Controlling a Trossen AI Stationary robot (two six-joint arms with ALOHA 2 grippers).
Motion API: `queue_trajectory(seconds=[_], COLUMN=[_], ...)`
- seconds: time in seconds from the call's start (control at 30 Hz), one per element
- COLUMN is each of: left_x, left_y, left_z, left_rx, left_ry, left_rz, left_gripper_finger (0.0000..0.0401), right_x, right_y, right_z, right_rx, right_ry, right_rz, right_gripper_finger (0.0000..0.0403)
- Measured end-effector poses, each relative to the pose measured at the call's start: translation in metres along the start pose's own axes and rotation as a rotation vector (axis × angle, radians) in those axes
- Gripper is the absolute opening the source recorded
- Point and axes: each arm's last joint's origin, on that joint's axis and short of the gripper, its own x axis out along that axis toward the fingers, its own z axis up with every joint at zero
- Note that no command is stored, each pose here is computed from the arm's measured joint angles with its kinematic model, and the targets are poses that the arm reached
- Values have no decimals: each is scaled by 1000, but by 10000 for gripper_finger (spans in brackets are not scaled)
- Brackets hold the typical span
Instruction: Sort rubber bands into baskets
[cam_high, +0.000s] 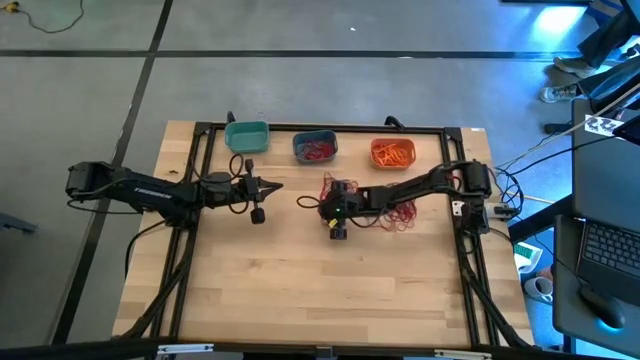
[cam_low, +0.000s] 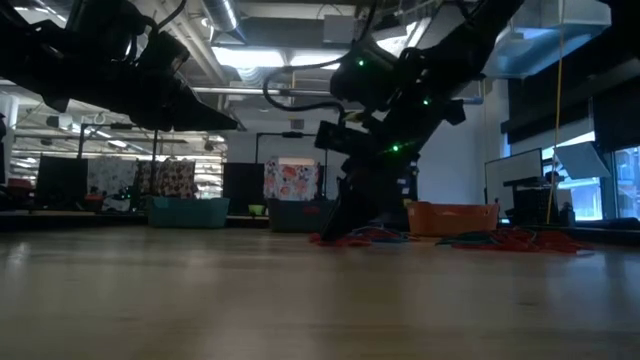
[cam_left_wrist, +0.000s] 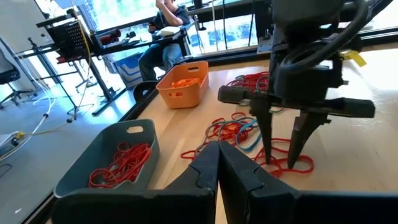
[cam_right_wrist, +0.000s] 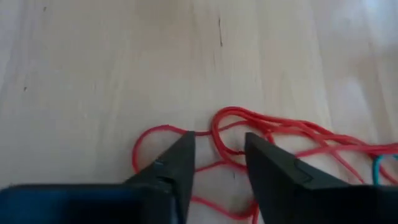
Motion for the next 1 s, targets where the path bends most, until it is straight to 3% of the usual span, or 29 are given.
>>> queue_trajectory(seconds=[0.23, 0.43, 0.73, 1.0], left_x=[0, 0, 0, 0], left_y=[0, 0, 0, 0], left_z=[0, 0, 0, 0], left_rx=[0, 2, 4, 3], left_ry=[1, 3, 3, 3], left_rz=[0, -1, -1, -1], left_gripper_finger=[5, 5, 5, 5], right_x=[1, -1, -30, -62], right_y=[-1, -2, -10, -21], right_z=[0, 1, 19, 34], right_rx=[-57, -52, -5, -20], right_ry=[7, 10, -80, -151], right_rz=[-66, -118, -154, -305], right_gripper_finger=[11, 19, 10, 4])
